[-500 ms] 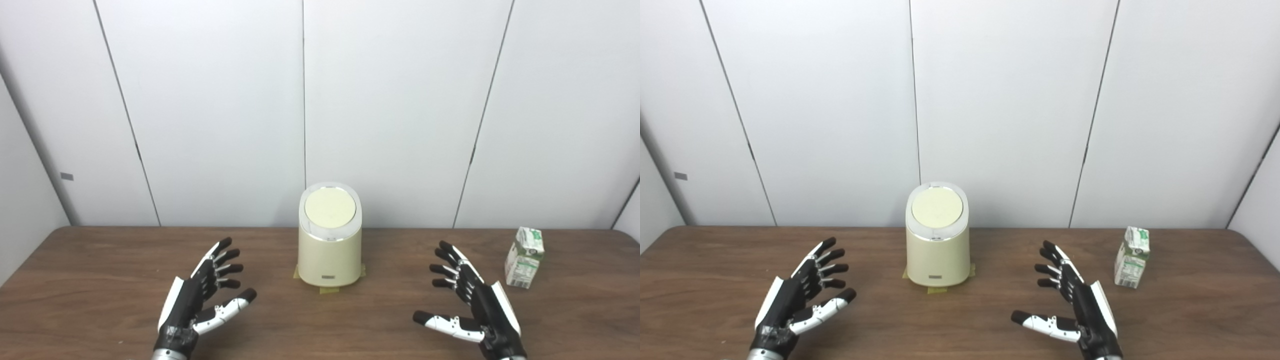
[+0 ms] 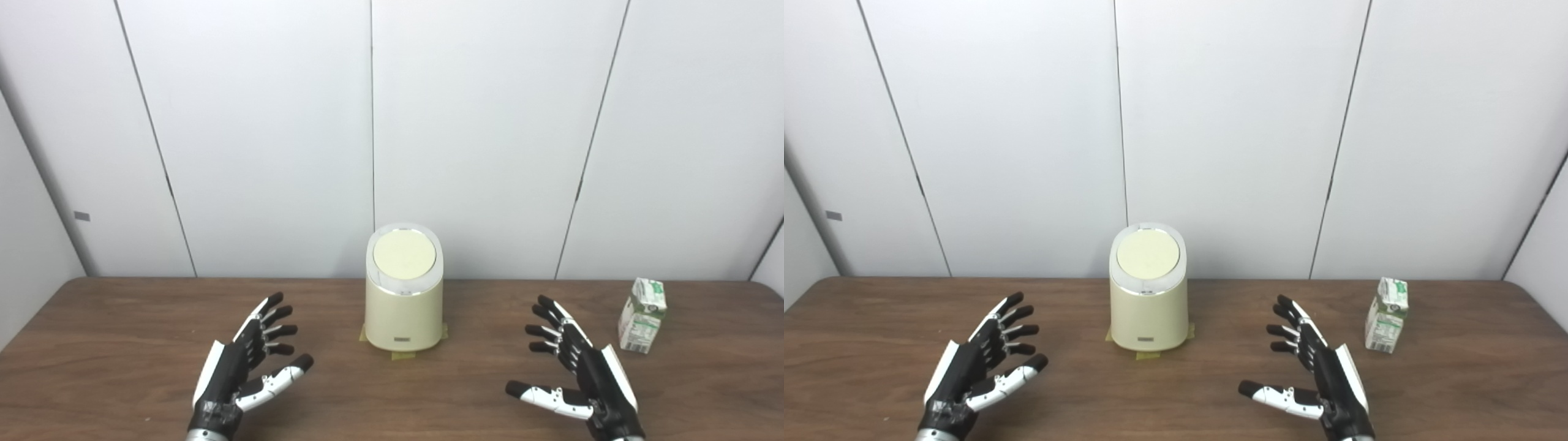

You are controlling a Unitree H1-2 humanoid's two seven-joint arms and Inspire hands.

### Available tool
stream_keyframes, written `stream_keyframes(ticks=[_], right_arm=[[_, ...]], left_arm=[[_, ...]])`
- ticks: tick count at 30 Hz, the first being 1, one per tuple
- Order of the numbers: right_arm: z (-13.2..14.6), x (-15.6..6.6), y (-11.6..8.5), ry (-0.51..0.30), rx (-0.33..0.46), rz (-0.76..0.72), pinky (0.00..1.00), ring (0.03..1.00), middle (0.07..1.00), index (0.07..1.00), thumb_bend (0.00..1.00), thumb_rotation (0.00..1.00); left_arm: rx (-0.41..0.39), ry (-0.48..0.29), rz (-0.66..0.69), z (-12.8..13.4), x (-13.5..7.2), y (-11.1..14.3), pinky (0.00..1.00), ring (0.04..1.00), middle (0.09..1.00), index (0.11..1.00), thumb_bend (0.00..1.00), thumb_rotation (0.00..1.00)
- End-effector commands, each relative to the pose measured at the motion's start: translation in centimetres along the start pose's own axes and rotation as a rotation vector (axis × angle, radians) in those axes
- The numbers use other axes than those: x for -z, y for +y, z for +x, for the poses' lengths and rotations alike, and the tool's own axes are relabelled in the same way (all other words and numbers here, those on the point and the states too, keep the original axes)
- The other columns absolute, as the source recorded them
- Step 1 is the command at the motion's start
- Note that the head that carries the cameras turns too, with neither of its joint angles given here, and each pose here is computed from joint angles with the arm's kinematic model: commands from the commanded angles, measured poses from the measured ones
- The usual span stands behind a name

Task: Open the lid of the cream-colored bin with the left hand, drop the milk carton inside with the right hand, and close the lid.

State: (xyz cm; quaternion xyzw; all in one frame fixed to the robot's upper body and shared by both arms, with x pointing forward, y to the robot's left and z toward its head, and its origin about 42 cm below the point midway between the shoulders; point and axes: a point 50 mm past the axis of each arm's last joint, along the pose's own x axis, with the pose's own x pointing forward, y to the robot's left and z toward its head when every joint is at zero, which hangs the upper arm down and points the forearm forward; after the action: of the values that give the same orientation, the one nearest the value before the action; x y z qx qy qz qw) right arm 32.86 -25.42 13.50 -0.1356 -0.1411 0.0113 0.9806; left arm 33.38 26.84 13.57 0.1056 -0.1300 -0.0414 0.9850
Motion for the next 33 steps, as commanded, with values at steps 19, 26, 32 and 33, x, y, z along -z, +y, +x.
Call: stream_keyframes(ticks=[19, 26, 32, 33], right_arm=[[1.4, -1.2, -0.5, -0.087, 0.008, -0.005, 0.71, 0.797, 0.889, 0.912, 0.75, 0.23], [1.4, -1.6, -0.3, -0.084, 0.013, 0.000, 0.71, 0.788, 0.884, 0.909, 0.74, 0.21], [1.4, -1.6, -0.2, -0.087, 0.002, 0.009, 0.69, 0.784, 0.891, 0.913, 0.75, 0.22], [1.4, -1.7, -0.2, -0.088, 0.001, 0.010, 0.69, 0.780, 0.891, 0.913, 0.75, 0.23]], left_arm=[[-0.124, -0.122, 0.247, 12.6, -11.9, -3.9, 0.93, 0.999, 1.000, 1.000, 0.88, 0.39], [-0.146, -0.111, 0.338, 15.9, -14.3, -5.2, 0.91, 0.986, 1.000, 1.000, 0.92, 0.42], [-0.169, -0.117, 0.516, 17.8, -15.1, -6.2, 0.96, 1.000, 1.000, 1.000, 0.96, 0.41], [-0.169, -0.120, 0.549, 18.0, -15.2, -6.2, 0.98, 1.000, 1.000, 1.000, 0.96, 0.42]])
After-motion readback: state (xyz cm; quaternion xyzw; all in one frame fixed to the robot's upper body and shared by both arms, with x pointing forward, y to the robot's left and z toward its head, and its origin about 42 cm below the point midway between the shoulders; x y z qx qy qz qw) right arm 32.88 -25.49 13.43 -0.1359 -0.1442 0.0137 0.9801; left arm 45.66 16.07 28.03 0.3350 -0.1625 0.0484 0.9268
